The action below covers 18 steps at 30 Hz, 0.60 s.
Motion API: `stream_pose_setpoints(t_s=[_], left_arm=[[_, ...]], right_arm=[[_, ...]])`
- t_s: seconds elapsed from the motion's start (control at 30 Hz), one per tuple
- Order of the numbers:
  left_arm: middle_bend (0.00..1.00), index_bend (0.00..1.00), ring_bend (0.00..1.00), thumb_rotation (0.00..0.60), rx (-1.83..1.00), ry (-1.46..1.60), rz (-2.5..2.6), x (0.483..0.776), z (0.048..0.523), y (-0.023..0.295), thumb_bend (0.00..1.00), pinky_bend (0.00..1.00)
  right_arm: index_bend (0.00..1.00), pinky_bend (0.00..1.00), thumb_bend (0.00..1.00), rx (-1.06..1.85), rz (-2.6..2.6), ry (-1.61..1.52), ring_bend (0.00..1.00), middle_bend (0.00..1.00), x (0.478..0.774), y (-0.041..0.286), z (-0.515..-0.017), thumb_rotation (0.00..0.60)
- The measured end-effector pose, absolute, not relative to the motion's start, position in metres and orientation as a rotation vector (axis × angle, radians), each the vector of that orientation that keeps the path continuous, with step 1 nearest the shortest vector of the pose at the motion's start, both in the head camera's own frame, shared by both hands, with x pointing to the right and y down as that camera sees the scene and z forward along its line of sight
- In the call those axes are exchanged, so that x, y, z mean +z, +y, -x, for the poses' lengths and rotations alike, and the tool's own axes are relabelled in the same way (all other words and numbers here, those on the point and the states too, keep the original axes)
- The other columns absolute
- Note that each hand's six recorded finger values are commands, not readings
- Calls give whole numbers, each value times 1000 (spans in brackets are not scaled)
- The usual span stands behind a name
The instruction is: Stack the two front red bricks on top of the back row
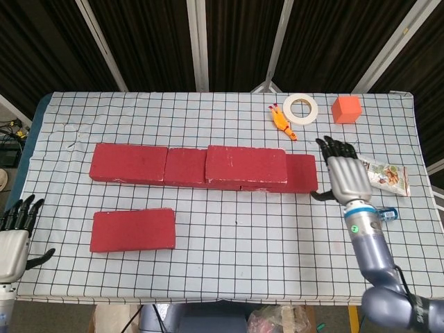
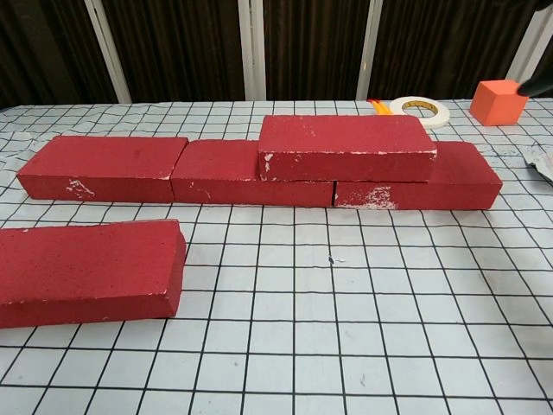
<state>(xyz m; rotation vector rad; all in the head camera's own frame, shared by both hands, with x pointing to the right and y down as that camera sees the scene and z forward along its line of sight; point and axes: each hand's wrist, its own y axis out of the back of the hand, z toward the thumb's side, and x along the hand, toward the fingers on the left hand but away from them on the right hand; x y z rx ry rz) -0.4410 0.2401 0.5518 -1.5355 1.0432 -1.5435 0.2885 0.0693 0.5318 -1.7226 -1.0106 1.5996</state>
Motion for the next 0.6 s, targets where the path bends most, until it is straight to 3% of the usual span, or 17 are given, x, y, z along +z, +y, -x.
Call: stream_pose_setpoints(t_s=[0.37, 0.6], left_arm=[[0, 0, 0, 600, -1466, 984, 1714, 563, 408, 230, 0, 58], [0, 0, 0, 600, -1458, 953, 1774, 572, 387, 216, 0, 50]], right_arm=[[24, 0, 185, 1512, 1694, -1133, 0, 0, 503, 163, -362, 600], [24, 0, 185, 1566, 1690, -1181, 0, 0, 517, 227, -391, 600]])
